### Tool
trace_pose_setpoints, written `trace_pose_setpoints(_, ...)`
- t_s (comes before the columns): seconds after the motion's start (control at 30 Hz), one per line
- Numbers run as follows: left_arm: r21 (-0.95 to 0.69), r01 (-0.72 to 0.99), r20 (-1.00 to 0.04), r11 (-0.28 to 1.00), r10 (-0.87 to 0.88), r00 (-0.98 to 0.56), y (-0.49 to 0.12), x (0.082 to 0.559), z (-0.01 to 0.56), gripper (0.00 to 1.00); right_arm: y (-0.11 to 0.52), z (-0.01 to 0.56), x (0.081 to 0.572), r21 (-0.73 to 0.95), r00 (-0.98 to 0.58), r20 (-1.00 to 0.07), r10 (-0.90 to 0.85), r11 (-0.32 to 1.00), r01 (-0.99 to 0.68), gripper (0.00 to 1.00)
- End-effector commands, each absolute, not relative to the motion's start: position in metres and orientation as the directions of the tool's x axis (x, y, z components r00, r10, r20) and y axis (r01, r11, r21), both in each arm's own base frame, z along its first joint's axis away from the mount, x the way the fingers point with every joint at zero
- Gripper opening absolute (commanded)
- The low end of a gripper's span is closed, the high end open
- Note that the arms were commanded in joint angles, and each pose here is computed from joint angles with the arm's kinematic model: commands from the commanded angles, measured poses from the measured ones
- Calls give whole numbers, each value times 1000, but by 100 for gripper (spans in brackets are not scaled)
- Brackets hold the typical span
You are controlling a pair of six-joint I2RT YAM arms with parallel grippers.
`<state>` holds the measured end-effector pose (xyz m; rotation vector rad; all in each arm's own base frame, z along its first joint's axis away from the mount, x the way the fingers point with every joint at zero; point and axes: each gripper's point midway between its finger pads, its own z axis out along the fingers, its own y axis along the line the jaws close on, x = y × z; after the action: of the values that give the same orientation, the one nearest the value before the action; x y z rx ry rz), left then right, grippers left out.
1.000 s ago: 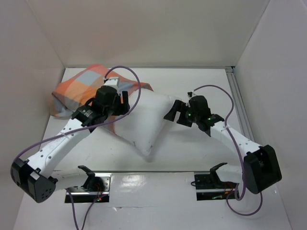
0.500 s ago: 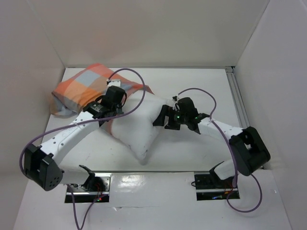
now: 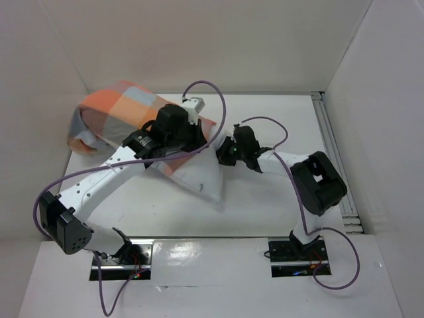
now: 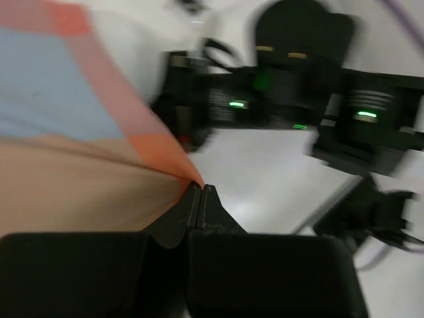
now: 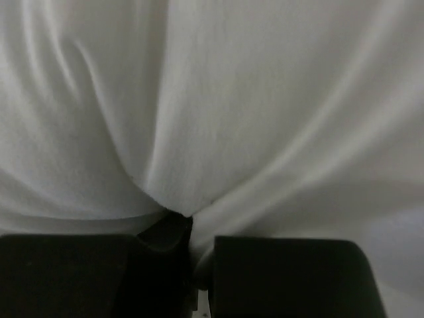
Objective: Put the pillow into the pillowcase
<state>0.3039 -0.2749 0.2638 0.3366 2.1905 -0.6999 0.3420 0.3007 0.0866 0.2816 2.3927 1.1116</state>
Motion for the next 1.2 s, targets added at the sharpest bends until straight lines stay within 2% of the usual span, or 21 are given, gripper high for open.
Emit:
trace_pose_setpoints(0.0, -607, 740, -773, 291, -1, -634, -370, 227, 362, 0, 349, 186, 390, 867, -736, -458, 499, 434, -245, 0)
trace_pose_setpoints(0.1, -569, 790, -816, 228, -31, -578, -382, 244, 408, 0, 343, 232, 418, 876, -670, -477, 569, 369, -310, 0)
trace_pose_setpoints(0.13, -562, 792, -819, 236, -28, -573, -382, 254, 416, 0, 339, 247, 422, 869, -650, -493, 579, 366, -334, 0)
trace_pose_setpoints(0.17, -572, 770, -806, 283, -20, -592, -385, 284, 407, 0, 333, 274, 424, 863, -623, -505, 597, 351, -363, 0)
trace_pose_setpoints(0.2, -498, 836, -865, 230, -65, -497, -381, 285, 463, 0, 321, 297, 430, 837, -577, -545, 607, 366, -406, 0)
trace_pose_setpoints(0.23, -508, 824, -858, 250, -65, -509, -372, 296, 470, 0, 309, 323, 421, 820, -546, -569, 615, 372, -435, 0)
trace_pose_setpoints(0.3, -462, 862, -887, 209, -102, -450, -367, 308, 503, 0, 283, 335, 416, 780, -465, -622, 630, 448, -437, 0)
trace_pose_setpoints(0.37, -491, 847, -871, 205, -147, -469, -347, 328, 511, 0, 262, 356, 393, 757, -410, -647, 643, 479, -444, 0)
trace_pose_setpoints(0.43, -516, 840, -855, 167, -157, -494, -338, 340, 507, 0, 248, 336, 380, 749, -395, -660, 639, 523, -406, 0)
trace_pose_setpoints(0.53, -582, 799, -813, 151, -147, -564, -338, 371, 479, 0, 232, 312, 361, 764, -414, -645, 643, 548, -339, 0)
trace_pose_setpoints(0.63, -614, 779, -789, 126, -122, -602, -348, 384, 460, 0, 232, 287, 354, 799, -454, -599, 659, 521, -299, 0)
trace_pose_setpoints(0.77, -675, 725, -737, 138, -70, -673, -363, 384, 411, 0, 249, 249, 381, 794, -512, -592, 622, 560, -238, 0)
trace_pose_setpoints(0.87, -712, 673, -692, 200, -44, -720, -371, 368, 366, 0, 268, 219, 407, 773, -560, -602, 570, 592, -228, 0)
trace_pose_setpoints(0.9, -711, 676, -692, 194, -18, -722, -381, 355, 354, 0, 276, 181, 416, 762, -615, -582, 532, 621, -184, 0)
trace_pose_setpoints(0.93, -738, 637, -651, 221, 16, -759, -382, 344, 324, 0, 277, 172, 422, 765, -632, -571, 524, 620, -177, 0)
trace_pose_setpoints(1.03, -764, 592, -597, 255, 65, -799, -381, 326, 282, 1, 267, 168, 430, 819, -643, -502, 578, 556, -140, 0)
trace_pose_setpoints(1.07, -749, 599, -611, 285, 56, -790, -377, 326, 283, 14, 260, 160, 424, 826, -639, -490, 592, 549, -126, 0)
trace_pose_setpoints(1.1, -730, 604, -626, 319, 44, -779, -369, 330, 285, 52, 258, 176, 420, 830, -621, -504, 600, 536, -156, 0)
trace_pose_setpoints(1.13, -697, 619, -646, 362, 57, -761, -362, 329, 284, 66, 253, 180, 420, 825, -614, -512, 601, 543, -157, 2)
trace_pose_setpoints(1.17, -643, 631, -694, 434, 20, -720, -351, 336, 298, 78, 248, 182, 419, 816, -610, -523, 595, 557, -156, 9)
